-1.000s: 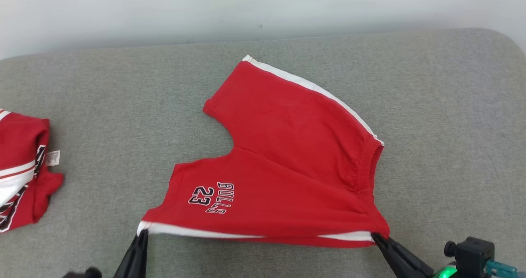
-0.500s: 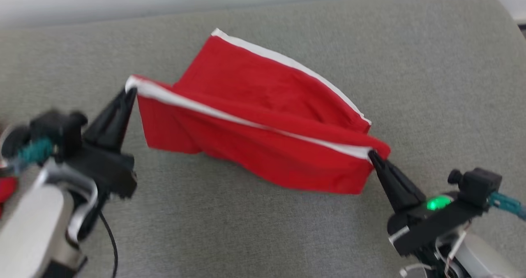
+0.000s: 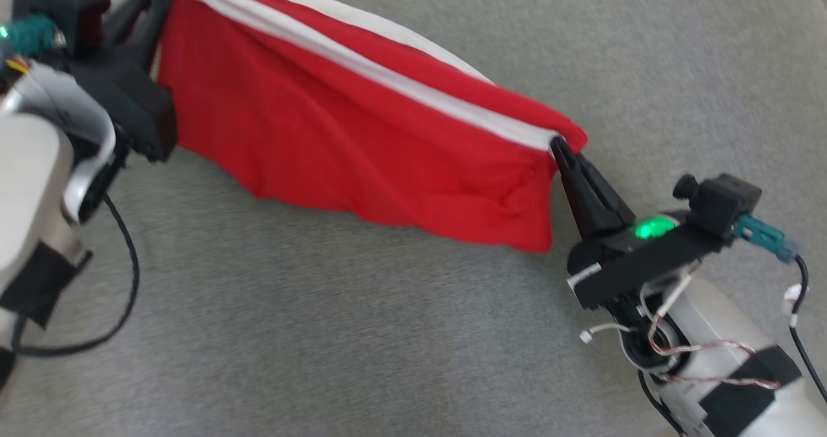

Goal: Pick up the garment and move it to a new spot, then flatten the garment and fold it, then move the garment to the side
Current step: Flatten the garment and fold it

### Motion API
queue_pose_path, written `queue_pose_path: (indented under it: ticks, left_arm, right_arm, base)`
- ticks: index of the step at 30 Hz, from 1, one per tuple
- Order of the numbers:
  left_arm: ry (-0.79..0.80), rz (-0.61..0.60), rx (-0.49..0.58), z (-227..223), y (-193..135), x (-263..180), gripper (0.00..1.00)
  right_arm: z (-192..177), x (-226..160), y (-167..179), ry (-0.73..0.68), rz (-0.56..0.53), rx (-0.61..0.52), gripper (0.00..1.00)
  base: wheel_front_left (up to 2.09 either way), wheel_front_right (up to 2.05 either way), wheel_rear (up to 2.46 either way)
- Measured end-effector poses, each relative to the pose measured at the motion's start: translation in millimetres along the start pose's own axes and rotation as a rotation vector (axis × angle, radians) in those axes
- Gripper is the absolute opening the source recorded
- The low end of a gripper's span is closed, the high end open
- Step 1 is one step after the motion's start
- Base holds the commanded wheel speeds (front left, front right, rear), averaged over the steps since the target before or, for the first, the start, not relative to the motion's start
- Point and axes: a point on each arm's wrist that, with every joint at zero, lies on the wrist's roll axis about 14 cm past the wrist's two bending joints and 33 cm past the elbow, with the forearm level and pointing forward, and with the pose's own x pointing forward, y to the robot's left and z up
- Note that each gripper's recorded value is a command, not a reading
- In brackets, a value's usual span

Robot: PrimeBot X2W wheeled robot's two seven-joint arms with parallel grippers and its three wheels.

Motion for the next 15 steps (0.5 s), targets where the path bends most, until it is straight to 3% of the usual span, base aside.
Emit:
queue_pose_path:
  ticks: [9,10,11,12,13,15]
  left_arm:
    - [0.033,-0.056,0.025,-34.1,-12.6,44.1,0.0]
    - [0.033,-0.05,0.019,-37.3,-11.0,46.8,0.0]
    - [0.034,-0.051,0.016,-40.0,-11.5,49.0,0.0]
    - [0.041,-0.054,0.019,-44.7,-13.2,50.1,0.74]
    - [0.05,-0.062,0.026,-48.6,-16.5,50.4,1.0]
    - [0.048,-0.067,0.029,-50.4,-19.8,49.6,1.0]
  right_arm:
    - [-6.6,9.0,-24.9,0.013,-0.075,-0.042,0.0]
    - [-8.4,8.5,-26.3,0.017,-0.08,-0.044,0.04]
    - [-9.3,8.3,-26.4,0.019,-0.081,-0.05,0.38]
    - [-9.4,8.1,-25.9,0.02,-0.079,-0.06,1.0]
    - [-8.1,7.9,-25.5,0.018,-0.077,-0.071,1.0]
    - [-4.2,6.5,-24.3,0.008,-0.072,-0.09,1.0]
  base:
    - [0.0,0.0,0.0]
    - [0.0,0.0,0.0]
    - [0.0,0.0,0.0]
    - [0.0,0.0,0.0]
    - [0.0,0.0,0.0]
    - [0.0,0.0,0.0]
